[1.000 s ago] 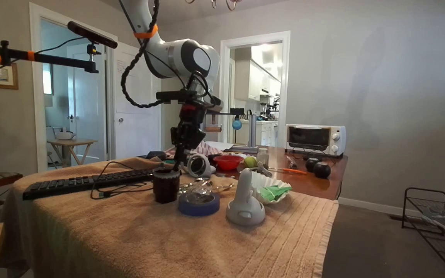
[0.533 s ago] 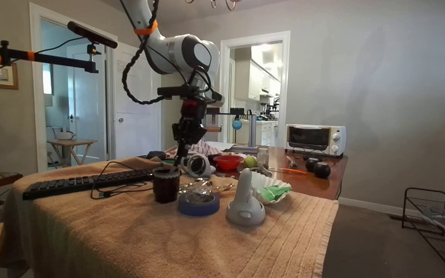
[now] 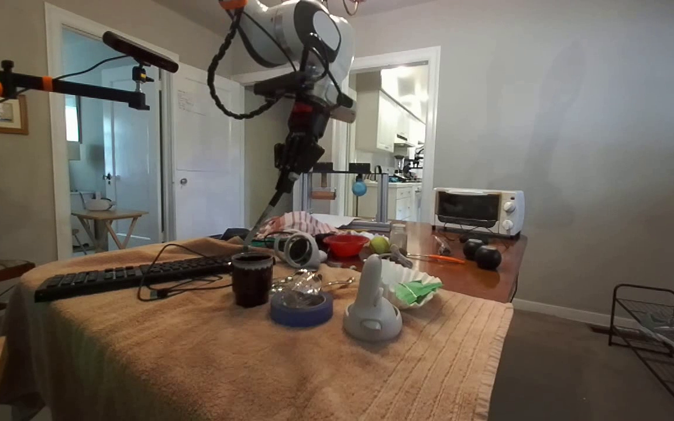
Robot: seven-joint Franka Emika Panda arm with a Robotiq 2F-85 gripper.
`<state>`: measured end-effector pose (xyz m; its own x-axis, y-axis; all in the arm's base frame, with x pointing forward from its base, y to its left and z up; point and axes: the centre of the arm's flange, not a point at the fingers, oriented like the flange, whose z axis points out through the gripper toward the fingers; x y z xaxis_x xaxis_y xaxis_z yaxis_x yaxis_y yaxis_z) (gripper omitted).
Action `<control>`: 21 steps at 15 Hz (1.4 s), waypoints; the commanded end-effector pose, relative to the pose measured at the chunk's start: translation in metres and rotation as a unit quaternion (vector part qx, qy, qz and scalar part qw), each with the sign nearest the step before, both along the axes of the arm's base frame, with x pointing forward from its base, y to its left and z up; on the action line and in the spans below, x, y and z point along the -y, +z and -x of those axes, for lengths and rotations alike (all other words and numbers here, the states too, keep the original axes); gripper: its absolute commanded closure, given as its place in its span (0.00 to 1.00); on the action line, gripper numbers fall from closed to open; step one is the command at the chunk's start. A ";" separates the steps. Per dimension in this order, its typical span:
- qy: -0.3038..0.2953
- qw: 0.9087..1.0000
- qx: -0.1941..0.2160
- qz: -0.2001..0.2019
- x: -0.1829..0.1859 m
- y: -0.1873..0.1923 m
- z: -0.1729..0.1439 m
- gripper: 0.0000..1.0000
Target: Take the pen out of the mug
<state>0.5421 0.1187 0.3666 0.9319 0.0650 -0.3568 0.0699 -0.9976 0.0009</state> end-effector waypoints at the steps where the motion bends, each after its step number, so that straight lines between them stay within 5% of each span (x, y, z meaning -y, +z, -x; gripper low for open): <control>1: -0.086 0.995 -0.027 -0.041 0.025 0.014 -0.024 0.96; 6: -0.216 0.973 0.010 -0.079 0.043 -0.003 -0.042 0.96; 16: -0.420 0.897 0.096 -0.096 0.040 -0.054 -0.074 0.96; 21: -0.472 0.871 0.096 -0.101 0.045 -0.071 -0.081 0.96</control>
